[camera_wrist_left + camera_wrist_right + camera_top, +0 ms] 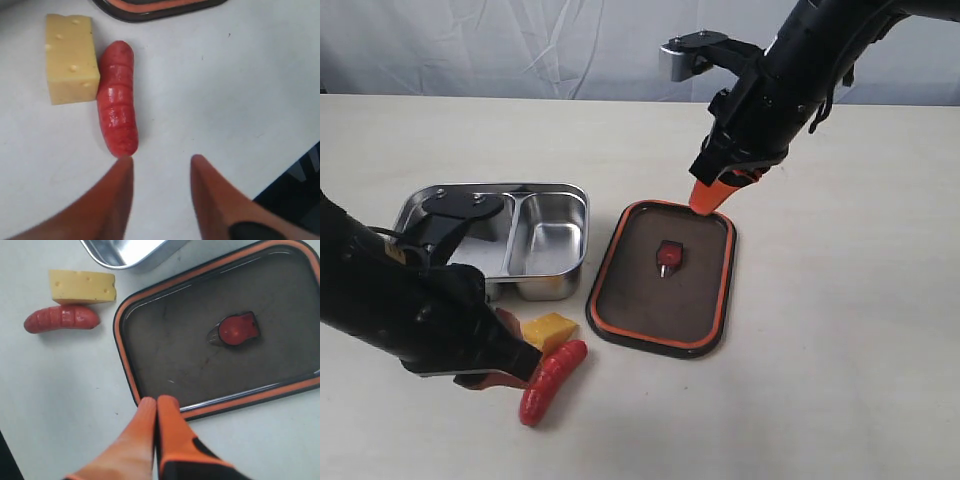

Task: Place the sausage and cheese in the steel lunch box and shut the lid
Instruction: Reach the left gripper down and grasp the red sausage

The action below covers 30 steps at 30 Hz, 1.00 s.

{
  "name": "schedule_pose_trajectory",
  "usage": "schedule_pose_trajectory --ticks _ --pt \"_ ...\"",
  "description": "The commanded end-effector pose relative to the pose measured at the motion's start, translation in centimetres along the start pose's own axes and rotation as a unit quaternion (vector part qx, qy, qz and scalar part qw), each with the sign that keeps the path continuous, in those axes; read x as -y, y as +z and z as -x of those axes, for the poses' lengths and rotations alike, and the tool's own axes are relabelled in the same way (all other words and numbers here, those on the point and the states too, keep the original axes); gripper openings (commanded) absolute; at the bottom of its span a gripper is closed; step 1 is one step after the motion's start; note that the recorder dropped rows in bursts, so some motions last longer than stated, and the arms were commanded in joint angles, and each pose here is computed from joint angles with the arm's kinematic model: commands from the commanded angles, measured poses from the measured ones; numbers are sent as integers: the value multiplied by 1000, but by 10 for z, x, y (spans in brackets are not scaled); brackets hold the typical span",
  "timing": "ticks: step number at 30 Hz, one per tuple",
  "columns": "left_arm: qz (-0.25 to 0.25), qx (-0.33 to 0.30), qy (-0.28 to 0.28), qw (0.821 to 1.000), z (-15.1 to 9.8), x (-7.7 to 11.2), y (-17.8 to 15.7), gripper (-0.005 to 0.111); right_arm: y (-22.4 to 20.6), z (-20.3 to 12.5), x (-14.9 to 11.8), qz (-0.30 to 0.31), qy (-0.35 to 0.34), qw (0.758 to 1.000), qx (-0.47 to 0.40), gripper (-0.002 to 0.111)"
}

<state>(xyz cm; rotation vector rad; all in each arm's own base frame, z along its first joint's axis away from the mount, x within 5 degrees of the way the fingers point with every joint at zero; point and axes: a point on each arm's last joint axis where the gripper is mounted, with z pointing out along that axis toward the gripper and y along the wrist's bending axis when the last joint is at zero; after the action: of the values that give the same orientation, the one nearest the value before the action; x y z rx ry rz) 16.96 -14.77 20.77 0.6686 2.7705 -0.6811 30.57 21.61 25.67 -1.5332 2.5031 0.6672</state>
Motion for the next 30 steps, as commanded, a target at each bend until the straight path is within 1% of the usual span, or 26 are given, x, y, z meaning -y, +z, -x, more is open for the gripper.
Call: schedule_pose_trajectory --ticks 1,3,7,13,20,22,26,27,28,30 --pt "-12 14 -25 1000 5 2 5 65 -5 -2 3 6 12 1000 13 0" --pt "-10 8 -34 999 7 0 12 65 -5 -2 3 6 12 1000 13 0" --pt "10 -35 -34 999 5 -10 32 64 -5 -2 3 6 12 1000 13 0" --pt "30 -39 -51 997 9 -21 53 64 -5 -2 3 6 12 1000 13 0" --pt "46 -46 -60 996 12 -30 70 64 -5 -2 3 5 12 1000 12 0" --pt "44 -54 -58 996 16 -28 77 64 -5 -2 3 5 12 1000 12 0" --pt "37 -79 -16 996 19 -11 98 63 -5 -2 3 5 12 1000 12 0" --pt "35 -91 -15 995 16 -8 103 59 -5 -2 3 5 12 1000 12 0" --pt "33 -101 -16 994 14 -6 108 51 -5 -2 3 5 12 1000 12 0" --pt "31 -119 -22 992 10 -7 113 30 -5 -2 3 4 11 1000 11 0"
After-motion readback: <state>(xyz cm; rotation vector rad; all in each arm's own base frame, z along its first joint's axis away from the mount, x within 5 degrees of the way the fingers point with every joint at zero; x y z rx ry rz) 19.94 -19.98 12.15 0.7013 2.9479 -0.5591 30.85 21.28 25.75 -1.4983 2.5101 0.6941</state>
